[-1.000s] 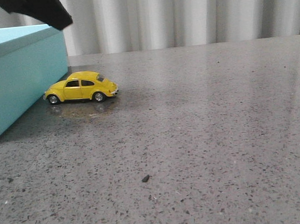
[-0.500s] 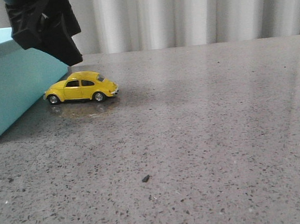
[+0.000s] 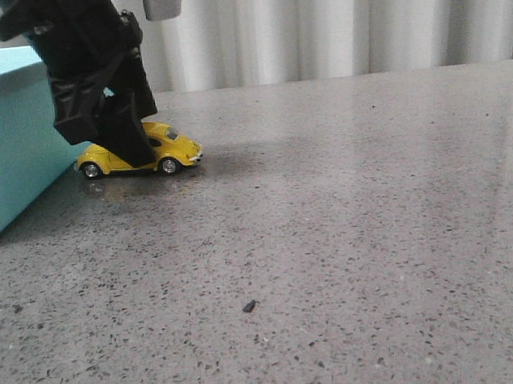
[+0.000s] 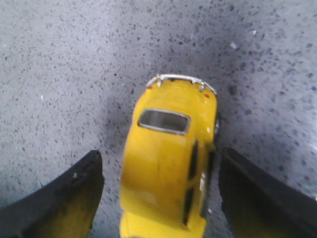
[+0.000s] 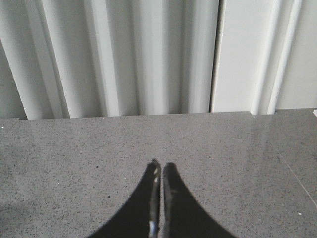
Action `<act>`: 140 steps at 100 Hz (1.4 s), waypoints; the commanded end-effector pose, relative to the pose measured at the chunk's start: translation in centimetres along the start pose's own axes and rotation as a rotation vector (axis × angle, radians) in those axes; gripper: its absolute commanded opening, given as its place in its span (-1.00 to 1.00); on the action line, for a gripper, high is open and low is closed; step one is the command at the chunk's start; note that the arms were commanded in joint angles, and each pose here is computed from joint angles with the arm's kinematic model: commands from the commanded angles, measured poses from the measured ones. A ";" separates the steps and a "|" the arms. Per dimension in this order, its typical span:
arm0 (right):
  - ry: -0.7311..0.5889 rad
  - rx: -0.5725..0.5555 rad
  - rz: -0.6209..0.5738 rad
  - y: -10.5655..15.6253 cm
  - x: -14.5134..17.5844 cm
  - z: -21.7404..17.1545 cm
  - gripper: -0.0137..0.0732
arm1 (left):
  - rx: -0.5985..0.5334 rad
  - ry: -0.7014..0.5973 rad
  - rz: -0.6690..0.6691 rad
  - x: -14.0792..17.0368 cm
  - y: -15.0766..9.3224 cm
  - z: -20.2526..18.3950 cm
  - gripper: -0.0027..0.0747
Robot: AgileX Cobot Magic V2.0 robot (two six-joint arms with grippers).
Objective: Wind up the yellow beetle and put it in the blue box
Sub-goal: 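Lower the open left gripper down over the beetle, then close the left gripper around the beetle's body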
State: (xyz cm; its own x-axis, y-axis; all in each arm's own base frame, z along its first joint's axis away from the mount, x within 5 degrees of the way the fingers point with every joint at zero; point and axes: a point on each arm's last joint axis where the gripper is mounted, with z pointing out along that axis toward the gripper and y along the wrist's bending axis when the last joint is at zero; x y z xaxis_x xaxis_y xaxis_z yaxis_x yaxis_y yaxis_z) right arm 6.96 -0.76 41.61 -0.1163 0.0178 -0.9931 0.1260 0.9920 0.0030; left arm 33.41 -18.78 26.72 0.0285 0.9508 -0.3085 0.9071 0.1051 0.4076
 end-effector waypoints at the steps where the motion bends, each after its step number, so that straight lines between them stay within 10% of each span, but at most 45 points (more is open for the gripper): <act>1: -0.100 0.015 -0.018 -0.1 -1.4 -0.2 -0.83 | -0.105 -0.067 -0.006 -1.0 1.5 -2.3 0.26; 73: -0.103 0.034 -0.047 -0.3 -1.4 -0.2 -0.83 | -0.003 0.005 -0.060 1.0 1.6 0.4 0.24; 111: -0.102 0.034 -0.047 -0.3 -1.4 -0.2 -0.83 | 0.012 0.011 -0.062 1.1 1.5 0.4 -0.41; 140: -0.120 0.038 -0.051 -0.3 -1.6 -0.3 -0.83 | 0.003 -0.001 -0.063 0.5 2.2 -0.5 -0.51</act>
State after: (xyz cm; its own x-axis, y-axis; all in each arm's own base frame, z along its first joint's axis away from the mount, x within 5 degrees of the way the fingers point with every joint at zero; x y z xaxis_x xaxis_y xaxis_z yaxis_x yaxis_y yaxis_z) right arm 6.97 -0.97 41.66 -0.1111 -0.0148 -0.9937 0.1448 0.9890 -0.0309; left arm 35.04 -18.17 25.38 -0.0380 0.9514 -0.3055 0.9320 0.1440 0.3325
